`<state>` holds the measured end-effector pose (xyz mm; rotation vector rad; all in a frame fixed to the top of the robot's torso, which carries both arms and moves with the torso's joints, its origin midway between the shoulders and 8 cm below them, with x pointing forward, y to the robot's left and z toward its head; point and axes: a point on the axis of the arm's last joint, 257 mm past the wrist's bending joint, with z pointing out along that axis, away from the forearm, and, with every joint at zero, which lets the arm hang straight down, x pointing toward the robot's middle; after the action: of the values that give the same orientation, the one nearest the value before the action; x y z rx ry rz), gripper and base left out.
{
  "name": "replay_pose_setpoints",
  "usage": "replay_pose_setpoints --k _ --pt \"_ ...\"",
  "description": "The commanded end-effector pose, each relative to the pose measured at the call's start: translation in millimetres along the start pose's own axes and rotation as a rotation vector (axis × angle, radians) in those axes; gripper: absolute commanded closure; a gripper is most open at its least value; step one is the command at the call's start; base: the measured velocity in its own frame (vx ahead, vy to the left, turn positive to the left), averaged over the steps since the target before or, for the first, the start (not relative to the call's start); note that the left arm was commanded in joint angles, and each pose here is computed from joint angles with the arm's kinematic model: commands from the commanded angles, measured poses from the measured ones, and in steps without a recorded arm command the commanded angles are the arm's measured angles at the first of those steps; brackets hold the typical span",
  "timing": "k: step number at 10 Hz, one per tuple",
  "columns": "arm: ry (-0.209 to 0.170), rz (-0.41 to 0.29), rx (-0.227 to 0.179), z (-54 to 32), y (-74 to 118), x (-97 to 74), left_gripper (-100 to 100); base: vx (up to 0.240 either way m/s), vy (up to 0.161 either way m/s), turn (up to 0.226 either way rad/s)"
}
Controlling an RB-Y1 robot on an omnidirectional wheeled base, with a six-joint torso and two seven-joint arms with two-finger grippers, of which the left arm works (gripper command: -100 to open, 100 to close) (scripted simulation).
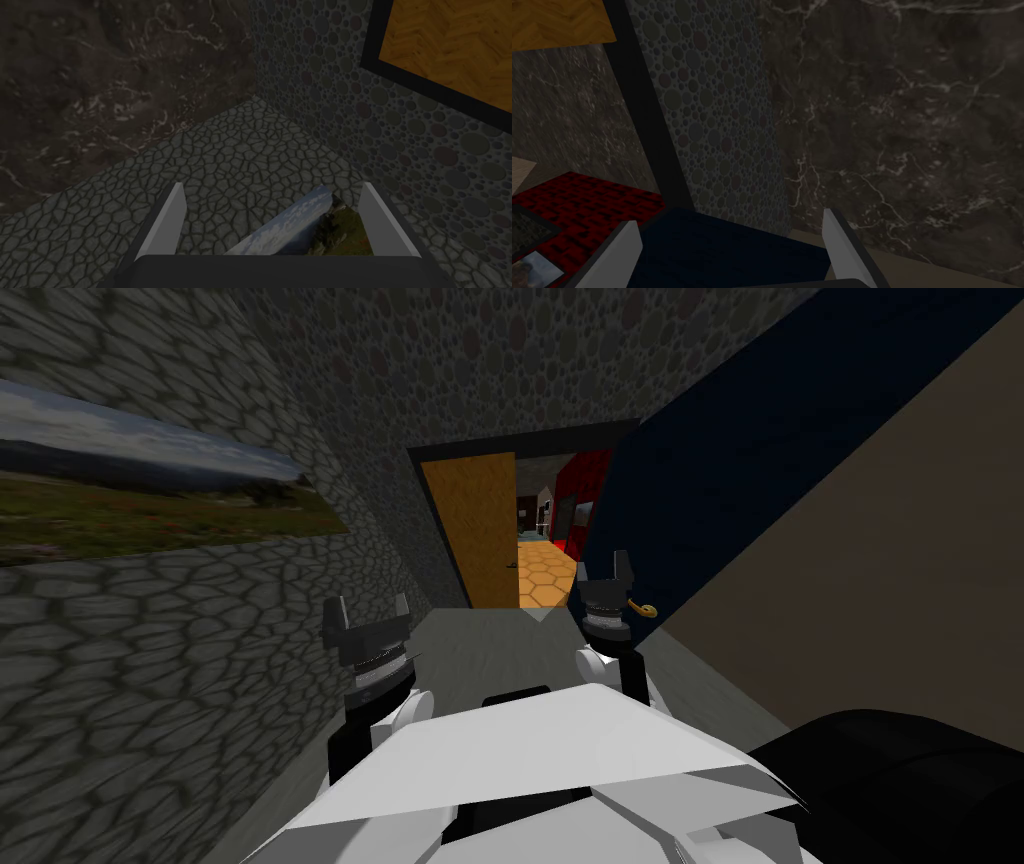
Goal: Pull the door open
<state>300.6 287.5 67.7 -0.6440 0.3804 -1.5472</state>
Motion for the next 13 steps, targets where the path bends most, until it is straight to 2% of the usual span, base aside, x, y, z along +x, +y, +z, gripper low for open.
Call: replay_pose_setpoints --k 1,11,13 --pt "0.006 0.001 -0.019 -3.3 10.6 -1.3 -100 0.063 -0.029 -0.052" --pt "0.028 0.014 -0.144 -28.8 77.9 -14.6 -100 0.113 -0.047 -0.044" --pt "0.031 0.019 -0.180 -37.5 96.7 -19.7 -100 0.118 -0.045 -0.075"
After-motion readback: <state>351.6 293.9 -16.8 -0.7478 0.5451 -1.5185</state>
